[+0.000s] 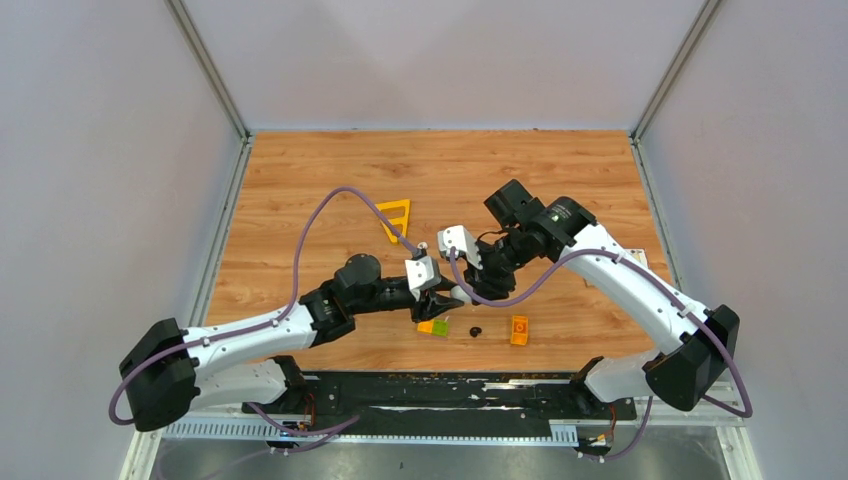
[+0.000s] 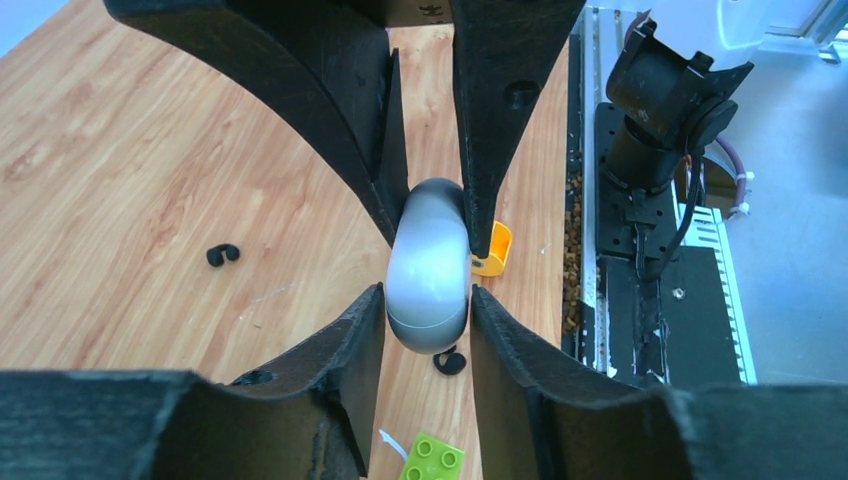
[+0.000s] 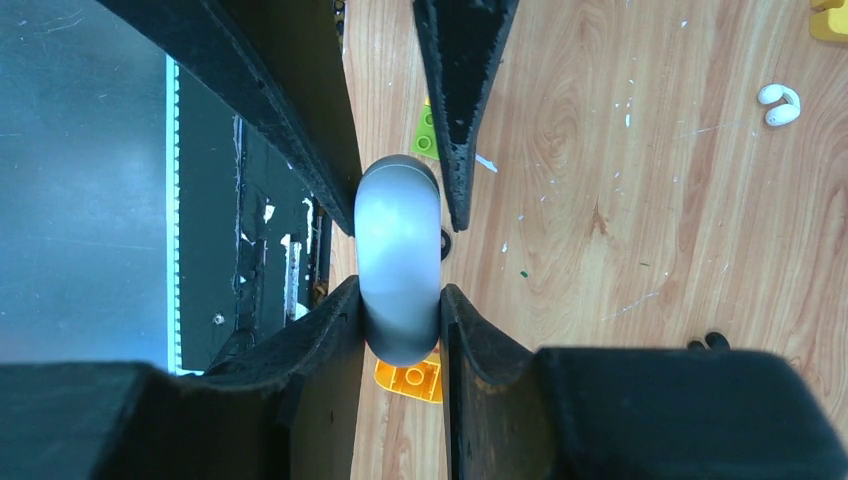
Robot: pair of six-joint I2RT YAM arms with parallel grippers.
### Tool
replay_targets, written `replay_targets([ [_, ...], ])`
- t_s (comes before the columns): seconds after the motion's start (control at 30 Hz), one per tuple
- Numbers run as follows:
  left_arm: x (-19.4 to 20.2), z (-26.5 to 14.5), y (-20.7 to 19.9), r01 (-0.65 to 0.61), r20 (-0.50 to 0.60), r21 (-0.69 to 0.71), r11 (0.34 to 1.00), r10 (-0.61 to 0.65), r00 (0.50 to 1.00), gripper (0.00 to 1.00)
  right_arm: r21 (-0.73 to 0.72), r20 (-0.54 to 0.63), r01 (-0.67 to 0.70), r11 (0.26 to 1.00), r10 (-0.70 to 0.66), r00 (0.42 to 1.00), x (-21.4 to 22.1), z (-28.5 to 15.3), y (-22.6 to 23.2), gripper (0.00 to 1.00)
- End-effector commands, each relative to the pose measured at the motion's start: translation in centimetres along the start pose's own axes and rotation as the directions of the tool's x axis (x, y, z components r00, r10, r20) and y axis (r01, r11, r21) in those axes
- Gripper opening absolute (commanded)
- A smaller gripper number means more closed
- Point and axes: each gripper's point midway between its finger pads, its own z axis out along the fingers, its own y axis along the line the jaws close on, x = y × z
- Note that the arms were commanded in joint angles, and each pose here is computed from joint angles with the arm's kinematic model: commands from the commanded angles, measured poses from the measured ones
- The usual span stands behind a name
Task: Insert the wireless bluetooth earbuds into the charging case
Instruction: Pass from the right arm to the left, then pass from the left arm to the right
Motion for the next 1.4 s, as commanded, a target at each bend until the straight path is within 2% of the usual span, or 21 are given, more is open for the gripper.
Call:
replay_targets([
  [0.0, -0.8, 0.5, 0.0, -0.011, 0.028, 0.01, 1.0, 0.011, 1.0, 0.45, 0.002, 0.055, 0.049, 0.999, -0.049, 0.997, -1.8, -0.7, 0.1, 0.11],
  [0.17, -0.7, 0.6, 0.0, 0.011, 0.026, 0.008, 1.0, -0.011, 1.0, 0.44, -0.011, 0.062, 0.043, 0.999, -0.042, 0.997, -2.0, -0.6, 0.3, 0.12],
  [0.27, -0.7, 0.6, -0.1, 0.013, 0.026, 0.011, 1.0, -0.013, 1.0, 0.37, -0.013, 0.062, 0.041, 0.999, -0.04, 0.997, -2.0, -0.5, 0.3, 0.12],
  [0.33, -0.6, 0.7, -0.2, 0.013, 0.023, 0.019, 1.0, -0.014, 1.0, 0.28, -0.01, 0.067, 0.043, 0.999, -0.043, 0.997, -2.1, -0.5, 0.4, 0.14],
  [0.4, -0.7, 0.7, -0.2, 0.012, 0.023, 0.025, 1.0, -0.013, 1.0, 0.17, -0.009, 0.069, 0.044, 0.999, -0.044, 0.997, -2.1, -0.5, 0.4, 0.21],
  [0.47, -0.7, 0.7, -0.1, 0.014, 0.028, 0.015, 1.0, -0.015, 0.999, 0.01, -0.006, 0.067, 0.044, 0.999, -0.044, 0.997, -2.0, -0.7, 0.5, 0.32],
  [0.57, -1.1, 0.5, -0.1, 0.017, 0.061, 0.007, 1.0, -0.018, 0.998, 0.0, -0.008, 0.042, 0.049, 0.999, -0.049, 0.998, -1.3, -0.9, 0.8, 0.47],
  [0.67, -1.4, 0.2, -0.5, 0.009, 0.088, 0.021, 1.0, -0.01, 0.996, 0.0, -0.032, 0.015, 0.044, 0.999, -0.043, 0.999, -0.6, -1.1, 1.3, 0.52],
  [0.73, -1.9, 0.0, -0.6, -0.001, 0.122, 0.02, 1.0, -0.002, 0.992, 0.0, -0.05, 0.011, 0.031, 0.998, -0.031, 0.999, -0.5, -1.1, 1.6, 0.51],
  [0.97, -1.9, 0.0, -0.7, -0.003, 0.135, 0.028, 1.0, -0.001, 0.991, 0.0, -0.053, 0.038, 0.027, 0.998, -0.025, 0.999, -1.5, -1.4, 1.4, 0.25],
  [1.07, -2.3, -0.2, -0.8, 0.0, 0.154, 0.026, 1.0, -0.004, 0.988, 0.0, -0.028, 0.051, 0.032, 0.999, -0.031, 0.998, -1.9, -1.6, 1.0, 0.24],
  [1.23, -2.4, -0.2, -0.8, 0.001, 0.16, 0.024, 1.0, -0.005, 0.987, 0.0, -0.029, 0.061, 0.024, 0.999, -0.023, 0.998, -1.9, -1.3, 0.9, 0.3],
  [1.37, -2.4, -0.2, -0.7, 0.0, 0.163, 0.02, 1.0, -0.004, 0.987, 0.0, -0.065, 0.088, 0.015, 0.998, -0.009, 0.996, -2.3, -1.1, 1.5, 0.26],
])
